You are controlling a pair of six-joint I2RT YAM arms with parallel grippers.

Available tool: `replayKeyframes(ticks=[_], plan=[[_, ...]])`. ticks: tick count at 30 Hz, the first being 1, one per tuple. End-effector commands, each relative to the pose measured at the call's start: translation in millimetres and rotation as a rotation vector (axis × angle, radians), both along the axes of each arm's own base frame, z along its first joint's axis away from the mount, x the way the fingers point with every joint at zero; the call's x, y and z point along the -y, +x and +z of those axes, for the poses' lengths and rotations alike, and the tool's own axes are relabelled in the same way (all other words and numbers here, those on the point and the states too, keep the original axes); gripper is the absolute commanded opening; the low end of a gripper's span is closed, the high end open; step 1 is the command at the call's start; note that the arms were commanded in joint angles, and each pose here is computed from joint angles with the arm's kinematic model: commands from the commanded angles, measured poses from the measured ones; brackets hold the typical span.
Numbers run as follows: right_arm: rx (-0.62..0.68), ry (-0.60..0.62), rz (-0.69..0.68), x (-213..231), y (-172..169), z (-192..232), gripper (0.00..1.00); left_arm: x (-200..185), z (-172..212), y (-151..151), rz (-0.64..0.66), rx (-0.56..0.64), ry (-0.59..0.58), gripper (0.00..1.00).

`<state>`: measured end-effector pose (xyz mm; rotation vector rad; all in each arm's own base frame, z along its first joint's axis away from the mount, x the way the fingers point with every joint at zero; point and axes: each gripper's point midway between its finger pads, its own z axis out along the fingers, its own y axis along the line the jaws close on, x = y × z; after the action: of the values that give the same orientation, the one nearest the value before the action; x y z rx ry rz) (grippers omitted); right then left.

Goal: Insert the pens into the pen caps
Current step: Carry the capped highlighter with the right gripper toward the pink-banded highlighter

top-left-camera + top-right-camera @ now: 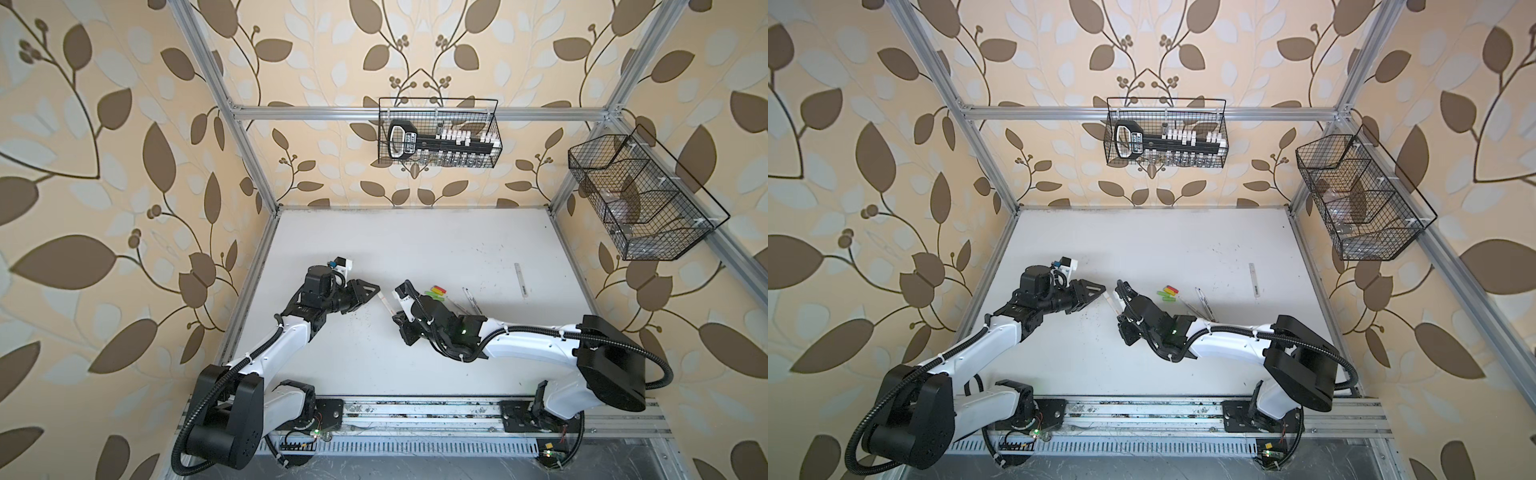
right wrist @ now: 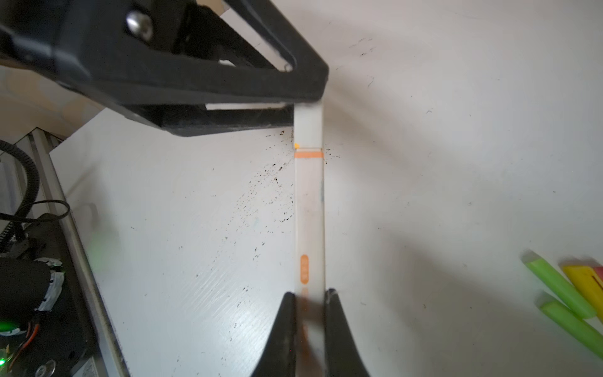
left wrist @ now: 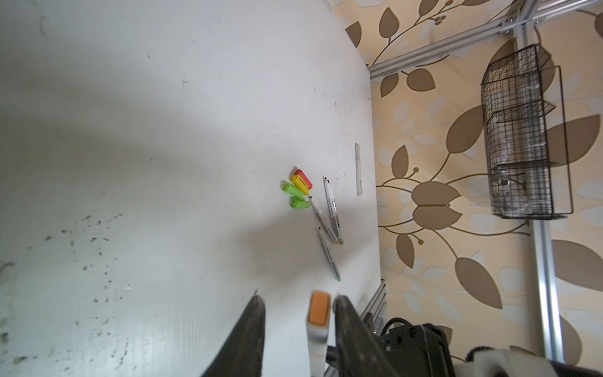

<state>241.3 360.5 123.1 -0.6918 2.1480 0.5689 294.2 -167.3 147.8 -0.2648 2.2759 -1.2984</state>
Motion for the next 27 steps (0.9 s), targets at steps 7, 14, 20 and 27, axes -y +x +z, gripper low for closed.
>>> replayKeyframes(ticks=[7, 14, 20, 27], plan=[[0.020, 0.057, -0.001, -6.2, 0.6, 17.2, 0.10, 12.6, 27.6, 0.0, -0.067, 0.091, -0.032, 0.10], [0.024, 0.059, -0.007, -10.9, 6.7, 20.5, 0.10, 18.0, 27.9, -3.1, -0.094, 0.087, -0.042, 0.00], [0.021, 0.039, -0.008, -9.7, 14.7, 22.5, 0.10, 16.4, 29.4, -2.0, -0.078, 0.084, -0.026, 0.20], [-0.046, -0.068, -0.050, 17.7, 22.3, -2.9, 0.10, 3.2, 60.4, 9.9, 0.012, 0.162, -0.005, 0.99]])
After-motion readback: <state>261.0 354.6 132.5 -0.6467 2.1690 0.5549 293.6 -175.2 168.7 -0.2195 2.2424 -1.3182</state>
